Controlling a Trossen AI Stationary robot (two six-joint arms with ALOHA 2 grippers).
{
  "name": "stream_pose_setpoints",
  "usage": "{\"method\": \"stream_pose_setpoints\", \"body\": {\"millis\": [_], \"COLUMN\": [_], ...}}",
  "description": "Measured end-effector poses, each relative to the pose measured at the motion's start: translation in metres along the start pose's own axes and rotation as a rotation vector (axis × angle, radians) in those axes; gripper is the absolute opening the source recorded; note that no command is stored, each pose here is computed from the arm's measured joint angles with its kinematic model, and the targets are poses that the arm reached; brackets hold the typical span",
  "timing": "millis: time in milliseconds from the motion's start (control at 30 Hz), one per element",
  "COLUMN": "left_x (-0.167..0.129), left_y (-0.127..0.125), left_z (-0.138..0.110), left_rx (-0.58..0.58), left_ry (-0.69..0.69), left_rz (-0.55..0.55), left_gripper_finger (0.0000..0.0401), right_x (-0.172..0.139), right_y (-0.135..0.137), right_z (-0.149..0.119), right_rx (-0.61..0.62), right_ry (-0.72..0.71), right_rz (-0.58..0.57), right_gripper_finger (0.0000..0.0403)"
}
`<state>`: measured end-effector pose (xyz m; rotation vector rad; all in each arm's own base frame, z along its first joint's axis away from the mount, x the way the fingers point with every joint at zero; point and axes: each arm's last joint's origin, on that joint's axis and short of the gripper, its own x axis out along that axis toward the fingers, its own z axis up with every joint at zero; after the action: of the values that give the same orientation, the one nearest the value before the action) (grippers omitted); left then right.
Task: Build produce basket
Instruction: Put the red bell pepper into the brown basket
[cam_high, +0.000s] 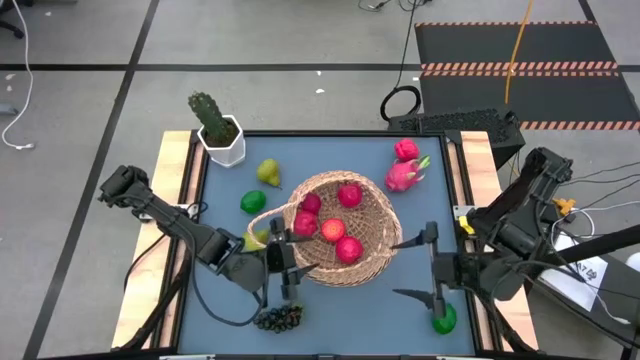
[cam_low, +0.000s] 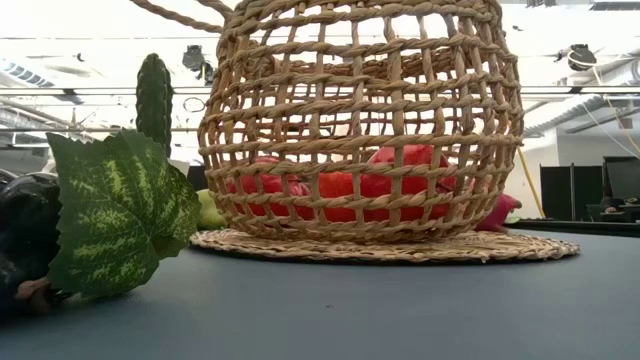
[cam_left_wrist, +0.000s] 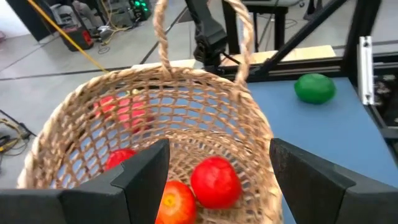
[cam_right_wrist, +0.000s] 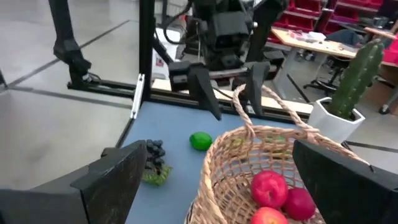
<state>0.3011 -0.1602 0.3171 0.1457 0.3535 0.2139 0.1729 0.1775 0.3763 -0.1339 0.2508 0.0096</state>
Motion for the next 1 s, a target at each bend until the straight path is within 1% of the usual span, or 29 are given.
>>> {"method": "stream_pose_setpoints", "body": {"millis": [200,333,433,500,633,700,800,933,1000], "left_x": [0.001,-0.007,-0.017,-0.022,-0.030,-0.033,-0.034,-0.029,-0.026], "left_y": [0.005,0.001,-0.005,-0.008,-0.017,-0.019,-0.020,-0.014,-0.011], "left_z": [0.007,0.019,0.030,0.033,0.033,0.034,0.036,0.036,0.035], "left_rx": [-0.021,-0.004,-0.012,-0.014,0.028,0.054,0.064,0.070,0.075], "left_ry": [-0.023,-0.055,-0.089,-0.100,-0.111,-0.127,-0.142,-0.136,-0.118], "left_rz": [0.003,-0.025,-0.055,-0.073,-0.104,-0.111,-0.096,-0.045,-0.018], "left_gripper_finger": [0.0273,0.0273,0.0273,0.0273,0.0273,0.0273,0.0273,0.0273,0.0273], "right_x": [-0.006,-0.010,-0.014,-0.020,-0.030,-0.034,-0.036,-0.037,-0.039], "right_y": [-0.006,-0.012,-0.020,-0.028,-0.046,-0.055,-0.068,-0.084,-0.094], "right_z": [0.001,0.003,0.007,0.010,0.014,0.012,0.005,-0.007,-0.012], "right_rx": [-0.007,-0.033,-0.029,-0.023,-0.030,-0.057,-0.102,-0.143,-0.142], "right_ry": [-0.022,-0.030,-0.053,-0.070,-0.082,-0.069,-0.047,-0.017,-0.008], "right_rz": [-0.126,-0.148,-0.238,-0.294,-0.393,-0.464,-0.558,-0.616,-0.652], "right_gripper_finger": [0.0400,0.0400,0.0400,0.0400,0.0400,0.0400,0.0400,0.0399,0.0396]}}
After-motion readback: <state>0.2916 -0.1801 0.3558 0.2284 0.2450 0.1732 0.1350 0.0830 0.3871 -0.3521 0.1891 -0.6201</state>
